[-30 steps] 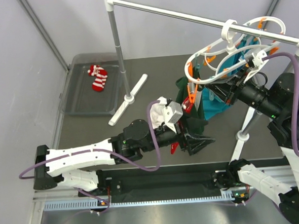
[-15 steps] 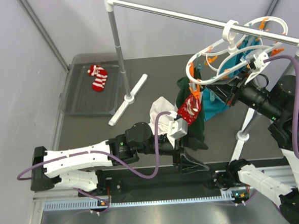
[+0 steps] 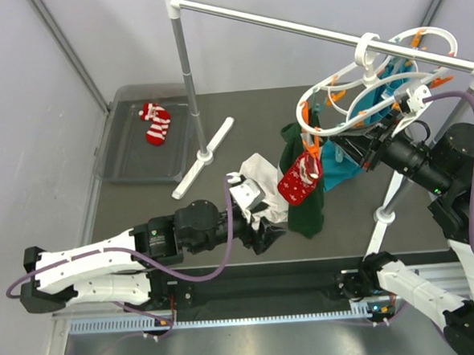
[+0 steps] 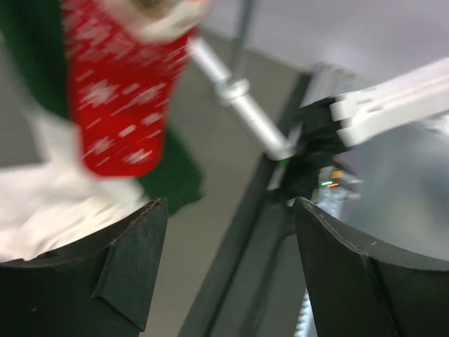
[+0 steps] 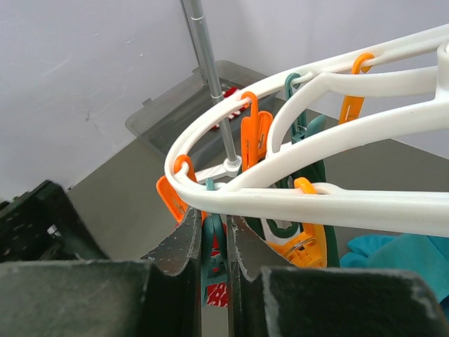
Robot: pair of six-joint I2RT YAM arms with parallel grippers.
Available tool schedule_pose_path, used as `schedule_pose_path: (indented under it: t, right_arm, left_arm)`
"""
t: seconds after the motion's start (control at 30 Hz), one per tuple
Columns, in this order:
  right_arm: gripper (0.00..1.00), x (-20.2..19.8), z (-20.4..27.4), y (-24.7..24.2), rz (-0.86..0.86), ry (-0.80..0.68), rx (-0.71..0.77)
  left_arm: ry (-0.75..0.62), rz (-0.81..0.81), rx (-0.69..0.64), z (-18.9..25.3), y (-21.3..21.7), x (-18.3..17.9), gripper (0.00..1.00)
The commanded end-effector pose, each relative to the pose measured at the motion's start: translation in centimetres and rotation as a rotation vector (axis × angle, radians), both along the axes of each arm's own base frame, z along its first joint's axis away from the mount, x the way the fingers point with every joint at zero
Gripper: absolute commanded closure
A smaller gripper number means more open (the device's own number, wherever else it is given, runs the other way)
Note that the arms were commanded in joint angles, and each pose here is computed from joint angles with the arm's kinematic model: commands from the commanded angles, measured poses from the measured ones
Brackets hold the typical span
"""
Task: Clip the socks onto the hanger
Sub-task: Adjust the sock in the bin.
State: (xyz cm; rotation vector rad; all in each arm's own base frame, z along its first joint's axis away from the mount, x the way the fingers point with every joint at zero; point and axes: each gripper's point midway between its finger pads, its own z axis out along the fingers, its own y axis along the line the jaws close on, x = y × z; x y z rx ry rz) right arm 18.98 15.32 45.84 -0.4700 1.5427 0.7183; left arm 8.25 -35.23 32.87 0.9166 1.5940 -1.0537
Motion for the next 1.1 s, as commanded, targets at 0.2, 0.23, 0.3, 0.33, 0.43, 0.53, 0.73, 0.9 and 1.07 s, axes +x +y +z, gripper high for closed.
schedule_pose_path:
  t: [0.2, 0.23, 0.3, 0.33, 0.43, 0.53, 0.73, 0.9, 1.07]
  right_arm:
    - [1.00, -0.3, -1.9, 0.1, 0.007, 0.047, -0.009]
    - [1.00, -0.4, -2.0, 0.1, 0.008, 0.044, -0.008]
    - [1.00, -0.1, -2.4, 0.2, 0.002, 0.052, -0.008]
    - [1.00, 0.1, -2.5, 0.3, 0.002, 0.054, -0.006]
    - [1.00, 0.6, -3.1, 0.5, -0.001, 0.073, -0.006]
    - [1.00, 0.7, -3.1, 0.2, -0.015, 0.066, -0.003]
    - [1.00, 0.8, -3.8, 0.3, -0.018, 0.070, -0.010]
    - [1.00, 1.0, -3.8, 0.8, 0.013, 0.063, -0.003]
    - [1.00, 1.0, -3.9, 1.2, 0.031, 0.062, 0.015]
  left_arm:
    - [0.117, 0.744, 0.439, -11.3, 14.1, 11.9, 0.19]
    - [0.141, 0.799, 0.478, -12.4, 15.2, 12.7, 0.19]
    - [0.223, 0.953, 0.575, -15.0, 18.7, 14.6, 0.19]
    - [0.247, 1.013, 0.601, -15.8, 20.0, 15.2, 0.18]
    - [0.359, 1.187, 0.589, -17.5, 24.0, 16.8, 0.16]
    - [0.441, 1.300, 0.438, -17.4, 27.3, 18.4, 0.14]
    - [0.652, 1.378, 0.128, -15.6, 32.6, 22.6, 0.14]
    - [0.871, 1.539, -0.014, -15.6, 36.5, 27.7, 0.14]
    - [0.897, 1.616, -0.116, -14.9, 37.6, 32.7, 0.14]
